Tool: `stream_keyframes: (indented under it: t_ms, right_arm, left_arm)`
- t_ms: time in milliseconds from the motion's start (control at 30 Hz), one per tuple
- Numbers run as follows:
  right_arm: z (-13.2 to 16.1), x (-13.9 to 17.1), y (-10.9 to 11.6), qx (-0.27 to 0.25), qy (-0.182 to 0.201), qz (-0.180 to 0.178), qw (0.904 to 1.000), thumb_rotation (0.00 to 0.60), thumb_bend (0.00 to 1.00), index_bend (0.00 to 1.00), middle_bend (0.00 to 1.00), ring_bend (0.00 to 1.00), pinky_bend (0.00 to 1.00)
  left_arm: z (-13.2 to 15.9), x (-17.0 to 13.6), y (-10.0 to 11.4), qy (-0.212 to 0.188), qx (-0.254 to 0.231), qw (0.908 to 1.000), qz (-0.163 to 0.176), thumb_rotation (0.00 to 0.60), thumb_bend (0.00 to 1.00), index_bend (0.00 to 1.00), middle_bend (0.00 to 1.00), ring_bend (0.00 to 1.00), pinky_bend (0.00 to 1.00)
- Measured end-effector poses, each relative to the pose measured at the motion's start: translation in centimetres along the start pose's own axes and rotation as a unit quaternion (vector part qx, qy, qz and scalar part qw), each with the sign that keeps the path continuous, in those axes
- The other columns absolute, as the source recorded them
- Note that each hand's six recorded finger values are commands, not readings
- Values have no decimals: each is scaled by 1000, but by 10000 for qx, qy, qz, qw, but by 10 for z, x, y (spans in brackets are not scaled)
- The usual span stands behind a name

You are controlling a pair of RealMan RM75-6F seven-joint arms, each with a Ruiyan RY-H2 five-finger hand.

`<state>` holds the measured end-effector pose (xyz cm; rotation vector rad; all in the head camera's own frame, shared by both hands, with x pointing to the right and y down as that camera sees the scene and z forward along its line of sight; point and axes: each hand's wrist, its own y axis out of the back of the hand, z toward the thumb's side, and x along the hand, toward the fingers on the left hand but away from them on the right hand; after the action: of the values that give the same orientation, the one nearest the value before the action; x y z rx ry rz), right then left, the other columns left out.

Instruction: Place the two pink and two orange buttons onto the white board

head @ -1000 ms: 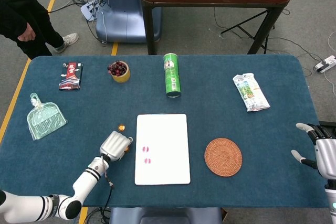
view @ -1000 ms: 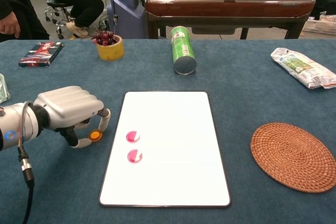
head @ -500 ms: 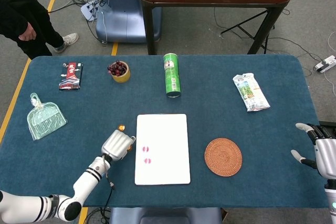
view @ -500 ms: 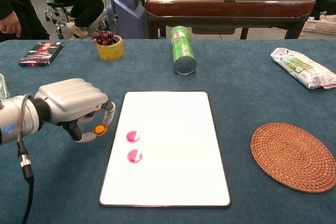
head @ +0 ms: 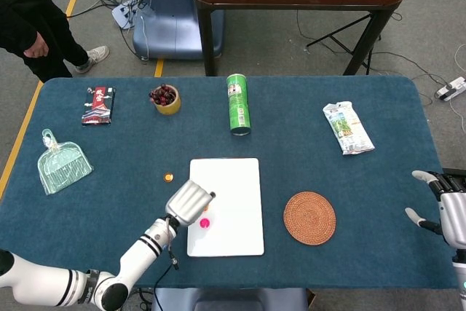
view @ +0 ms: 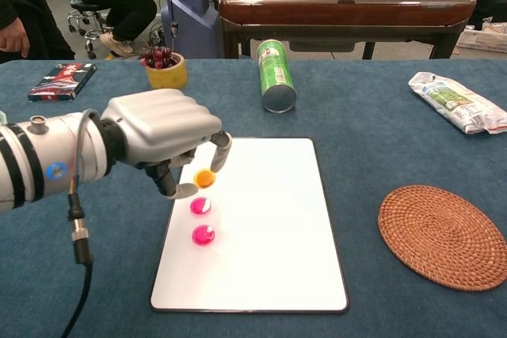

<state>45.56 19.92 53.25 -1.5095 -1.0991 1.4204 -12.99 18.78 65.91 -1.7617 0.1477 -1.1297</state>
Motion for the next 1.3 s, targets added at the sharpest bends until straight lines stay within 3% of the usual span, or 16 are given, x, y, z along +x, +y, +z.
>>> stream_keyframes:
  t_ms: [367,767,867,1033,1300]
  right_arm:
    - [-7,1,8,-126,-79,-100,9998,600,63,285,329,287,540]
    - [-16,2,16,-223,-175,-223,9994,600,63,285,329,287,541]
    - [-17,2,17,-234,-202,-246,9992,600,63,285,329,287,541]
    - [-18,3,18,-253,-195,-247,9992,600,63,285,329,287,541]
    - [-17,2,17,-237,-190,-240,9992,600,64,285,329,287,541]
  left_arm:
    - [47,20,10,-569,179,9982,6,600,346,578,1000,1000,1000]
    - [73,29,10,-796,486,9956,14,600,346,574,1000,1000,1000]
    - [74,31,10,-767,529,9957,16,600,346,519,1000,1000,1000]
    - [73,33,10,-728,597,9955,33,600,346,303,1000,1000,1000]
    - [64,31,9,-622,591,9963,25,600,346,278,1000,1000,1000]
